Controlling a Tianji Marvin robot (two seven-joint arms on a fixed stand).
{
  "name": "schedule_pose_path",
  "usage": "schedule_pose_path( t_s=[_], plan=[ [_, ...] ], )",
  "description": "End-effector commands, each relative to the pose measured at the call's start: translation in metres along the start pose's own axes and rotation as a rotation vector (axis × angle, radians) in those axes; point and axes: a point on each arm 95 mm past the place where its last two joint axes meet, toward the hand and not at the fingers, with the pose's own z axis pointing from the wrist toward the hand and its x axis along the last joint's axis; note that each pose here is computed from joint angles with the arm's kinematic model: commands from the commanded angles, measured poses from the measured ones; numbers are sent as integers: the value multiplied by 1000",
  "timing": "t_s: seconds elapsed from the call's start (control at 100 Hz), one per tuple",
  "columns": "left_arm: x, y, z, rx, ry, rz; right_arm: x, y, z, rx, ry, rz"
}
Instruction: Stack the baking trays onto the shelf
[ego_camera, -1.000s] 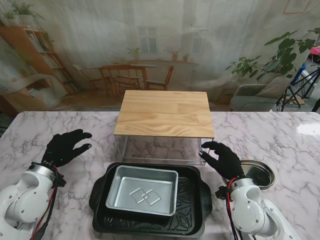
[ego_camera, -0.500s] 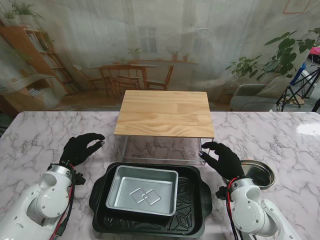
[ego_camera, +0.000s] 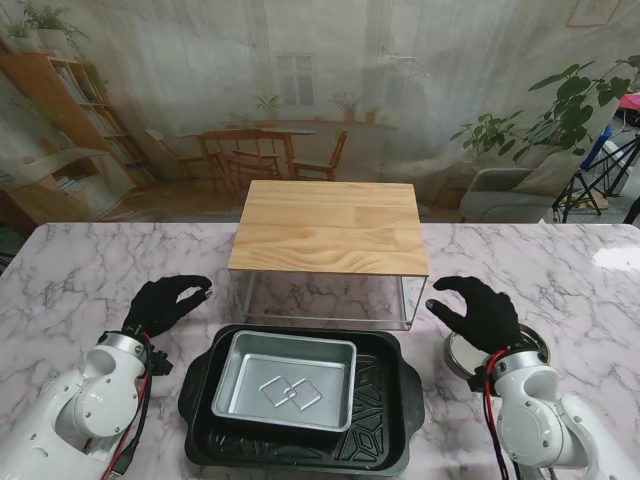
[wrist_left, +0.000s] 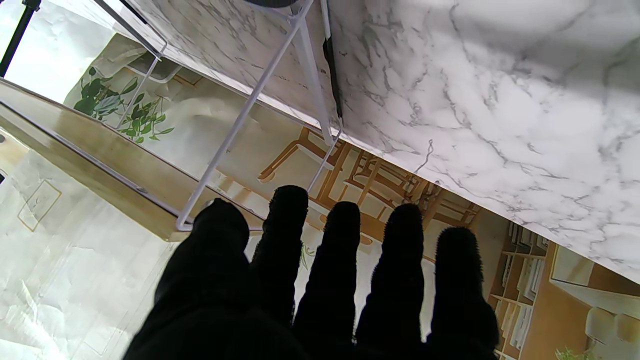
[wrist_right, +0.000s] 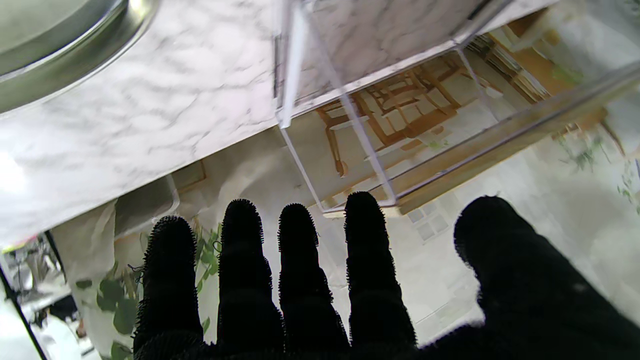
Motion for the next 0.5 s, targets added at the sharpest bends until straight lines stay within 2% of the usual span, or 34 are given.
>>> schedule_pose_path(
  t_s=[0.0,0.23,0.4,0.49],
  plan=[
    [2,3,1,-24,3,7,-10,13,3,-13,-19,-11],
    [0,2,1,-20,0,17,-40,35,11,-27,-93,-143],
    [-2,1,1,-22,-1,33,-61,42,21,9,-128,-341],
    [-2,1,1,-23,-6,41,-71,42,28,27,-150,-401]
  ],
)
